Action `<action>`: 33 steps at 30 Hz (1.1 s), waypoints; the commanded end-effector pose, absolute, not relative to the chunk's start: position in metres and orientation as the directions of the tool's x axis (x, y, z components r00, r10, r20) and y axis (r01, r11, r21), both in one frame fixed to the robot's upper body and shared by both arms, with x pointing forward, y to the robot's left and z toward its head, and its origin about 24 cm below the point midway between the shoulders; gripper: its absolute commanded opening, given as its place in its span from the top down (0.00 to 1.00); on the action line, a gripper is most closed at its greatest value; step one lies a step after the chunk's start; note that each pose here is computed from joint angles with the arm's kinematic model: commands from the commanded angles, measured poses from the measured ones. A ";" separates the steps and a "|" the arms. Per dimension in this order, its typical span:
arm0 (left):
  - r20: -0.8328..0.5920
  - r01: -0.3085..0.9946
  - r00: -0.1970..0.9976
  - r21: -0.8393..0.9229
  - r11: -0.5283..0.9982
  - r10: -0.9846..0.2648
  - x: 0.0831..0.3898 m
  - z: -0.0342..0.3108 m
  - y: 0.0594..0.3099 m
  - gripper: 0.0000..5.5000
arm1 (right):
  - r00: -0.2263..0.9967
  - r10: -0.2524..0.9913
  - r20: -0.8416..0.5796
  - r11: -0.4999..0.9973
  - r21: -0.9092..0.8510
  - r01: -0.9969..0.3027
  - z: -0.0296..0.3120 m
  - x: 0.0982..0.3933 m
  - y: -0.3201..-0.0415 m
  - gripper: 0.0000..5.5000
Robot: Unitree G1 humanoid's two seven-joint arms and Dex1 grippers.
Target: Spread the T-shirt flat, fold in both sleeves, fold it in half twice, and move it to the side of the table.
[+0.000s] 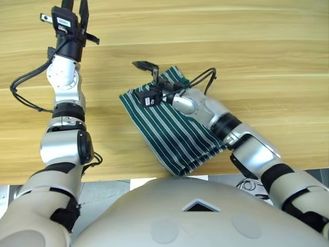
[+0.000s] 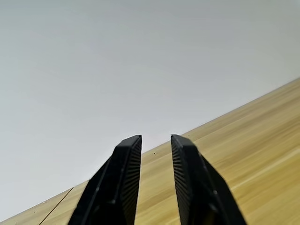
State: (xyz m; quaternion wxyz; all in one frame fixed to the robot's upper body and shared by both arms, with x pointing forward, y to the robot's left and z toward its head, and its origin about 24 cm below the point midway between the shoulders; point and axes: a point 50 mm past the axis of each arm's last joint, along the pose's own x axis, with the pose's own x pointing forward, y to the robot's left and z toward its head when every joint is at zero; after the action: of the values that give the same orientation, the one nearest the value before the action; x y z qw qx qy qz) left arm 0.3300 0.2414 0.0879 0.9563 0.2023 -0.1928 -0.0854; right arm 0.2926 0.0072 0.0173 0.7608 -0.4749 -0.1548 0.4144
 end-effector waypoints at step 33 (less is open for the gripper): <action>-0.608 0.878 0.014 0.388 -0.281 -0.794 0.136 0.056 0.211 0.41 | 0.066 0.761 -0.646 -0.329 -0.471 -0.818 0.066 0.089 -0.194 0.02</action>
State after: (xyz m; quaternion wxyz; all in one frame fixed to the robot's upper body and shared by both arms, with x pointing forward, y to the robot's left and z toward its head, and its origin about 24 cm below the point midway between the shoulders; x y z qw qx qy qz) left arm 0.1400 0.2152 0.0584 0.6157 0.3807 0.0456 -0.6884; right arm 0.0878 -0.1936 0.0732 0.5804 -0.4280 0.0131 0.6926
